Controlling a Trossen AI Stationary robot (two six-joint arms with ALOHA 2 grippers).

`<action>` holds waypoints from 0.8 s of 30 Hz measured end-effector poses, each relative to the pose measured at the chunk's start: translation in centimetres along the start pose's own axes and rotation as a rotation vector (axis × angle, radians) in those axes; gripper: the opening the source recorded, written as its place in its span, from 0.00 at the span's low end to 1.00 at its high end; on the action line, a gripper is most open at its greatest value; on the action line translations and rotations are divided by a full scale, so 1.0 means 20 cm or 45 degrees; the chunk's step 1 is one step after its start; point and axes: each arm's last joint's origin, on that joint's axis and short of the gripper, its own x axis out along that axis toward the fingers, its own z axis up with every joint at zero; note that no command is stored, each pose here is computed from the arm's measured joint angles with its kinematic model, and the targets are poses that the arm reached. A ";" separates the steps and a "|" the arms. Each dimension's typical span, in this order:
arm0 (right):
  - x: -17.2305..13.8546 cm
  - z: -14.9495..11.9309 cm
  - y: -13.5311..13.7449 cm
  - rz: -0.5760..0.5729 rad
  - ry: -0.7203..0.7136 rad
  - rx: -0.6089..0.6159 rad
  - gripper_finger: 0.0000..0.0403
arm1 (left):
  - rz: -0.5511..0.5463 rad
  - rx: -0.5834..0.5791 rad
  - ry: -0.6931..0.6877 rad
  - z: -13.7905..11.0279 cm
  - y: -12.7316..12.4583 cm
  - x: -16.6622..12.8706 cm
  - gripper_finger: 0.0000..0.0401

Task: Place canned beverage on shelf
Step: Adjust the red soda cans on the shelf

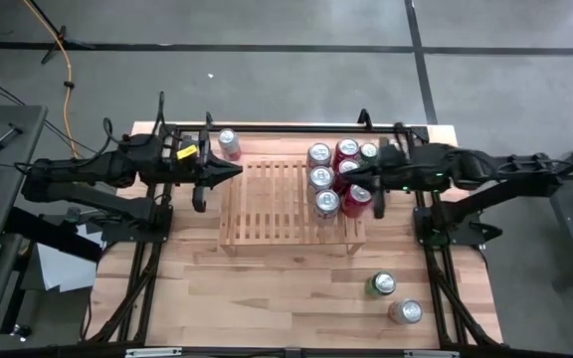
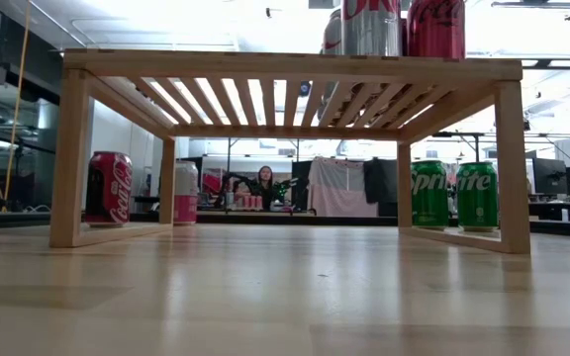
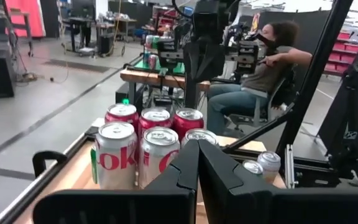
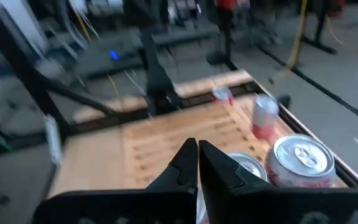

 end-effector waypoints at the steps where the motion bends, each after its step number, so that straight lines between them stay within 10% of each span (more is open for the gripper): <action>1: -0.03 -0.01 -0.01 0.018 -0.052 0.016 0.00 | -0.001 0.010 -0.009 0.00 0.00 -0.01 0.00; 11: -0.15 -0.19 -0.09 0.120 -0.466 0.139 0.00 | -0.025 -0.043 -0.227 -0.17 0.02 0.02 0.00; 24: -0.14 -0.21 -0.09 0.126 -0.518 0.209 0.00 | 0.017 -0.153 -0.288 -0.18 0.03 0.00 0.00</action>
